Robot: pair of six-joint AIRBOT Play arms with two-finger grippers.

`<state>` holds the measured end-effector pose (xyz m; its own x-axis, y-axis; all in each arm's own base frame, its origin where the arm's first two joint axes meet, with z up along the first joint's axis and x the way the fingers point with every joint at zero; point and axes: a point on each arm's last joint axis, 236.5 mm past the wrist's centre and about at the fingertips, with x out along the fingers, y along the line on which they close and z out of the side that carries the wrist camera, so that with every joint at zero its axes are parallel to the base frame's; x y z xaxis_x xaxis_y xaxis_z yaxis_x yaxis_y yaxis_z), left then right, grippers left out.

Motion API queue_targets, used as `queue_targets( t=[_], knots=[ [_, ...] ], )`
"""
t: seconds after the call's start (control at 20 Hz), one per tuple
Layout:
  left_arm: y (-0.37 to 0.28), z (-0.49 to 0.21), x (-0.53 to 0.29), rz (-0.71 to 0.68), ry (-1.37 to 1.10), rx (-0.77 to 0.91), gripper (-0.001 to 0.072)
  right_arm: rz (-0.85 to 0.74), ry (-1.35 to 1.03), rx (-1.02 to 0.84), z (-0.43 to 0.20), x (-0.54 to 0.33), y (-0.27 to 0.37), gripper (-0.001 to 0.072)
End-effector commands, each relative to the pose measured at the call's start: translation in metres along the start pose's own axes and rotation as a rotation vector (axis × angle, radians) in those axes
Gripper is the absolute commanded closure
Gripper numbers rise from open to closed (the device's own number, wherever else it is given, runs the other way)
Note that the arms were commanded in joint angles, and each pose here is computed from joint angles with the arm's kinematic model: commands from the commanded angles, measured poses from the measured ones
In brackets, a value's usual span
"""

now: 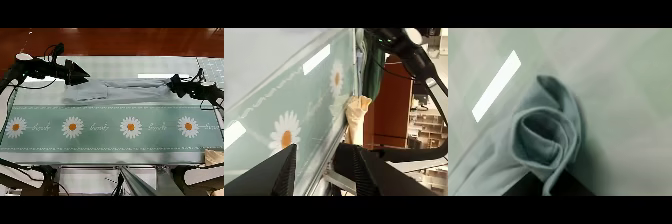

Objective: Fold the shirts.

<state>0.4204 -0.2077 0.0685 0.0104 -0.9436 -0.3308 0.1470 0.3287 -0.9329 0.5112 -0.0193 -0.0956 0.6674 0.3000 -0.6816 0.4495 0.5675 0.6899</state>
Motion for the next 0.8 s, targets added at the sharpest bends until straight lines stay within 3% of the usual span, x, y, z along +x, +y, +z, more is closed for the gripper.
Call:
queue_targets(
  t=[0.0, 0.15, 0.2, 0.25, 0.45, 0.75],
  knots=[
    [-0.011, 0.005, 0.011, -0.031, -0.018, 0.039, 0.0315, 0.029, -0.068, -0.01, 0.007, 0.004, 0.019, 0.0692],
    [-0.011, 0.011, 0.022, -0.01, -0.043, 0.048, 0.0468, 0.084, -0.048, -0.226, 0.003, -0.031, 0.058, 0.0693],
    [-0.013, 0.01, 0.03, -0.008, -0.036, 0.057, 0.0639, 0.102, -0.032, -0.298, -0.002, -0.048, 0.073, 0.0693],
    [-0.015, 0.007, 0.041, -0.007, -0.023, 0.078, 0.0687, 0.119, -0.015, -0.382, -0.009, -0.068, 0.088, 0.0693],
    [-0.02, -0.011, 0.104, 0.059, 0.029, 0.136, 0.0687, 0.183, -0.044, -0.577, -0.033, -0.162, 0.151, 0.0693],
    [-0.023, -0.052, 0.212, 0.135, 0.066, 0.115, 0.0687, 0.231, -0.198, -0.621, -0.065, -0.299, 0.196, 0.0693]
  ],
)
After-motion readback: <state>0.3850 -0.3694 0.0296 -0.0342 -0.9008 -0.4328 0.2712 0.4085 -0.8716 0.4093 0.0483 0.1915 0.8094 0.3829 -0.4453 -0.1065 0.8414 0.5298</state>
